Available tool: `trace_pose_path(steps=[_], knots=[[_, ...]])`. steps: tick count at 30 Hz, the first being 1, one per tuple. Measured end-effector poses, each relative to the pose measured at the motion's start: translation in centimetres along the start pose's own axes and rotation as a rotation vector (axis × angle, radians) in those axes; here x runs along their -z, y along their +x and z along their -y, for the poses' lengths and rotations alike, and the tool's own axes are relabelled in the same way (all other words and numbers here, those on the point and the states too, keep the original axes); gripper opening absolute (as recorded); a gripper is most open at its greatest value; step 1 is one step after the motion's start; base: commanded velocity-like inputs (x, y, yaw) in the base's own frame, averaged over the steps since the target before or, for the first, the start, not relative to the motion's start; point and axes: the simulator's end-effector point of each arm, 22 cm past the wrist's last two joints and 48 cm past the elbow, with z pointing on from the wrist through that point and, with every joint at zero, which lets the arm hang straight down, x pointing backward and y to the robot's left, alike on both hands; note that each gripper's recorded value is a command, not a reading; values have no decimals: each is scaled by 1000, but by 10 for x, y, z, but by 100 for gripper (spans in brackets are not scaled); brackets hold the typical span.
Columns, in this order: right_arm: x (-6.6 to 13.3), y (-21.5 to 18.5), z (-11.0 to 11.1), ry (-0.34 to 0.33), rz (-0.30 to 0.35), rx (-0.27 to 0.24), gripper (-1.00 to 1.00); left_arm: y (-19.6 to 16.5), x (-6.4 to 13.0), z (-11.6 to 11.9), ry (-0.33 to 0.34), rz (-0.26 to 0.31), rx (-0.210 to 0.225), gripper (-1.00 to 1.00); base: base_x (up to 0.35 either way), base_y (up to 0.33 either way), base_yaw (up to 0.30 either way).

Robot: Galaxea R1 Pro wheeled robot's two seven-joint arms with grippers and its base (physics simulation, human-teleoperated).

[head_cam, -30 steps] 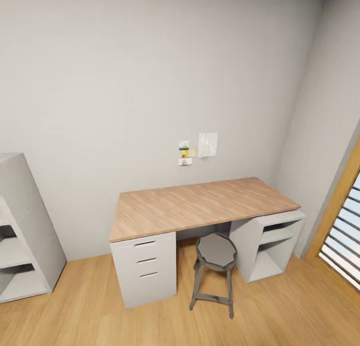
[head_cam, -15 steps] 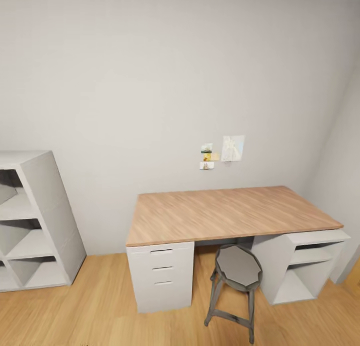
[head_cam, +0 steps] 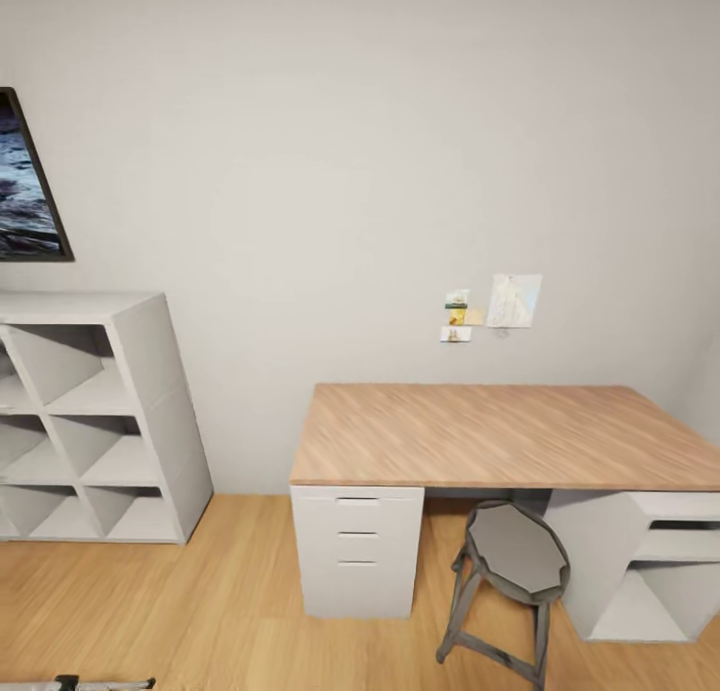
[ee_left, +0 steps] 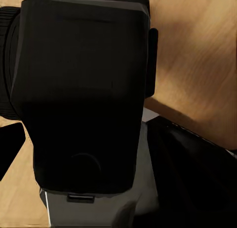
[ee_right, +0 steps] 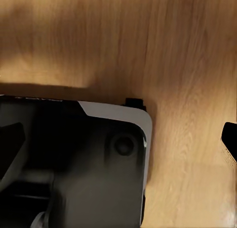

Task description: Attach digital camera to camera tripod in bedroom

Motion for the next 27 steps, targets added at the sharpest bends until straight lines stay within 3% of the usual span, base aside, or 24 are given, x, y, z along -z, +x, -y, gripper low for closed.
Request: trace_pose_path(steps=[9,17,27], knots=[[1,0,5,6,1,6,100,1,0,2,2,-1,35,-100,0,0,279],[1,1,6,7,-5,50,100,3,0,5,6,-4,39,-100,0,0,279],[1,1,6,8,-6,59,100,3,0,7,9,-4,37,-100,0,0,279]])
